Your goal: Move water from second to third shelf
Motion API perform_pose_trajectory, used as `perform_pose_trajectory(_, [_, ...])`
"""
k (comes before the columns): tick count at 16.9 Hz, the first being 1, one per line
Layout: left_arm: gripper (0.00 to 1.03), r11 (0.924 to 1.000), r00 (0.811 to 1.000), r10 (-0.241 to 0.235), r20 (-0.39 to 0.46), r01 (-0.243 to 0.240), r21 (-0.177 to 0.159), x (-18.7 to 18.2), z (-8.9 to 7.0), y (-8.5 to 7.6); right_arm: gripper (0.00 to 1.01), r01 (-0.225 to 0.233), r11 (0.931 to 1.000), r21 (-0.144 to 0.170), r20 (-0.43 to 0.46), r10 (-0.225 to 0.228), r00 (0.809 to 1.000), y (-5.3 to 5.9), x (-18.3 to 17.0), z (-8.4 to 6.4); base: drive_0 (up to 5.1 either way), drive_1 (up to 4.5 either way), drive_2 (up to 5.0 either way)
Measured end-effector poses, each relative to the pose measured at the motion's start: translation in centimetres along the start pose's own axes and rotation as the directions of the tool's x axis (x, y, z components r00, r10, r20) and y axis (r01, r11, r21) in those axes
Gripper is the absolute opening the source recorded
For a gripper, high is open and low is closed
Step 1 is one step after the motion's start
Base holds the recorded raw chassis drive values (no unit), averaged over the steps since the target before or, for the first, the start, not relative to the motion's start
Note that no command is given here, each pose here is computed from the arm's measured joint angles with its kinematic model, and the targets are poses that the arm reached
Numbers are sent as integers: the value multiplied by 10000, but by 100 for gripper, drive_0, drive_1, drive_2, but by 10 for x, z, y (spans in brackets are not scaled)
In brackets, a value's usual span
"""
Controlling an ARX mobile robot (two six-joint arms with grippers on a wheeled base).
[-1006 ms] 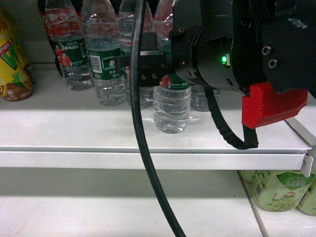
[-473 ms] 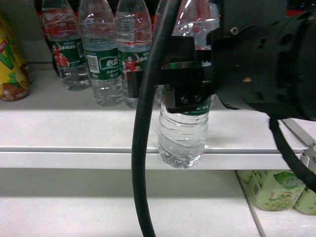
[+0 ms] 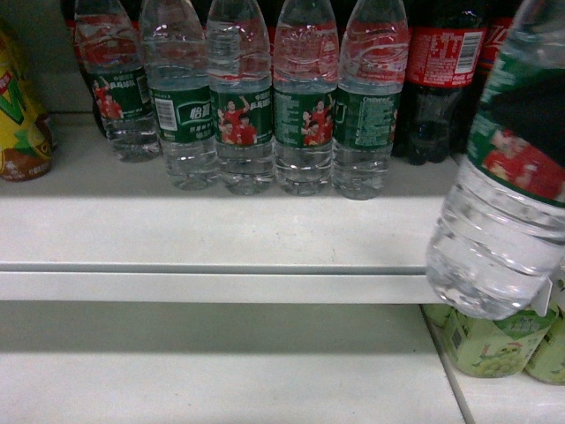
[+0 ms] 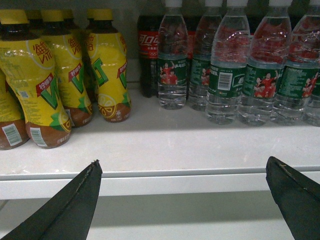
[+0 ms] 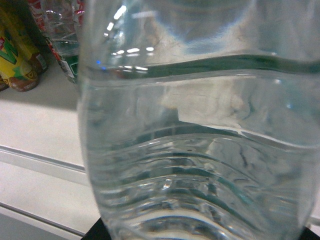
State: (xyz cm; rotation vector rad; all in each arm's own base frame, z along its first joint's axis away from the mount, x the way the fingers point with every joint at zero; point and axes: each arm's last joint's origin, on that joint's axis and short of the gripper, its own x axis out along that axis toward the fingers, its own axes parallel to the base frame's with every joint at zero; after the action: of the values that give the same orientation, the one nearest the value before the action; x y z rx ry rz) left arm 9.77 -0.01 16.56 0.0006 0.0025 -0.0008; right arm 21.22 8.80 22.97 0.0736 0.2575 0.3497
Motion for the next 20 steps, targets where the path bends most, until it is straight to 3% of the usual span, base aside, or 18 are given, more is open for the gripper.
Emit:
perform_pose_trajectory(1, [98, 10000, 10000, 0, 0, 0, 0, 0, 0, 0, 40, 123, 9999, 91, 90, -124, 9999, -11, -20, -1, 0, 0, 0])
perform_pose_trajectory(3, [98, 10000, 10000, 4, 0, -4, 0, 0, 0, 0, 40, 578, 9983, 54, 367, -580, 9976, -20, -40, -4, 0, 0, 0])
perform_pose_trajectory(5, [98, 10000, 10000, 0, -4, 0, 0, 0, 0, 0, 40, 1031, 9945, -211, 613, -1016, 9929, -27, -59, -7, 0, 0, 0])
perform_pose_trajectory(8, [98, 10000, 10000, 0, 0, 0, 0, 0, 0, 0, 40, 1333, 9900, -468, 716, -1298, 9890, -33, -76, -9, 0, 0, 0])
perform_pose_trajectory(10, [98, 10000, 10000, 4, 0, -4, 0, 0, 0, 0, 40, 1510, 9875, -456, 632, -1481, 9870, -35, -81, -11, 0, 0, 0])
perform_pose_trajectory(20, [98, 10000, 10000, 0, 0, 0, 0, 0, 0, 0, 40, 1505, 9875, -476, 719, -1469, 9865, -35, -82, -11, 0, 0, 0])
